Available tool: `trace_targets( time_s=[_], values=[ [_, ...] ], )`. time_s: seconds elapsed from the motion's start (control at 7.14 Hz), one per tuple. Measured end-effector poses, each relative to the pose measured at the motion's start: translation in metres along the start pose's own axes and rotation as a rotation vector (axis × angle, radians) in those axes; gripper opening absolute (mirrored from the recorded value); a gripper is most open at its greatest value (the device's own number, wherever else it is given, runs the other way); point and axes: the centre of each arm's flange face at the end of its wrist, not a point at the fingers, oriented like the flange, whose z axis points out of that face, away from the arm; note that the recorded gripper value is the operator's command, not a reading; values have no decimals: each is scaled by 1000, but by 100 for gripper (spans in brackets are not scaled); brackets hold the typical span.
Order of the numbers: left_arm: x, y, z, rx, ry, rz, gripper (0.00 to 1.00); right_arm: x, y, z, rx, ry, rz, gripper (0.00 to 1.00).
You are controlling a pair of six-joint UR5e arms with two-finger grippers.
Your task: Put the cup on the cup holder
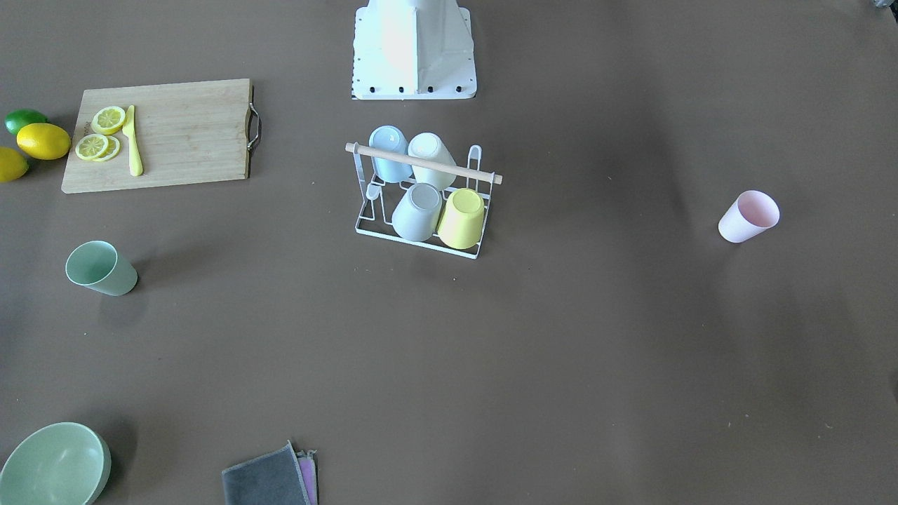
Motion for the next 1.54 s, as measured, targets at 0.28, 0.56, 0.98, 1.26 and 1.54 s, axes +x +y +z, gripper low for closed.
trace_targets(
  time_s=[0.28,0.56,0.98,1.26,1.54],
  values=[
    [-6,15,7,-17,3,-18,98,0,0,0,1,0,0,100],
    [2,8,4,-9,4,9,98,0,0,0,1,1,-1,100],
    [45,-40,2,8,5,112,98,-9,-1,-11,24,-2,-18,100],
    [67,-60,3,11,10,154,98,-24,-10,-21,41,-20,-23,100],
    [78,-69,5,11,13,175,98,-82,-35,-40,67,-66,-14,100]
  ],
)
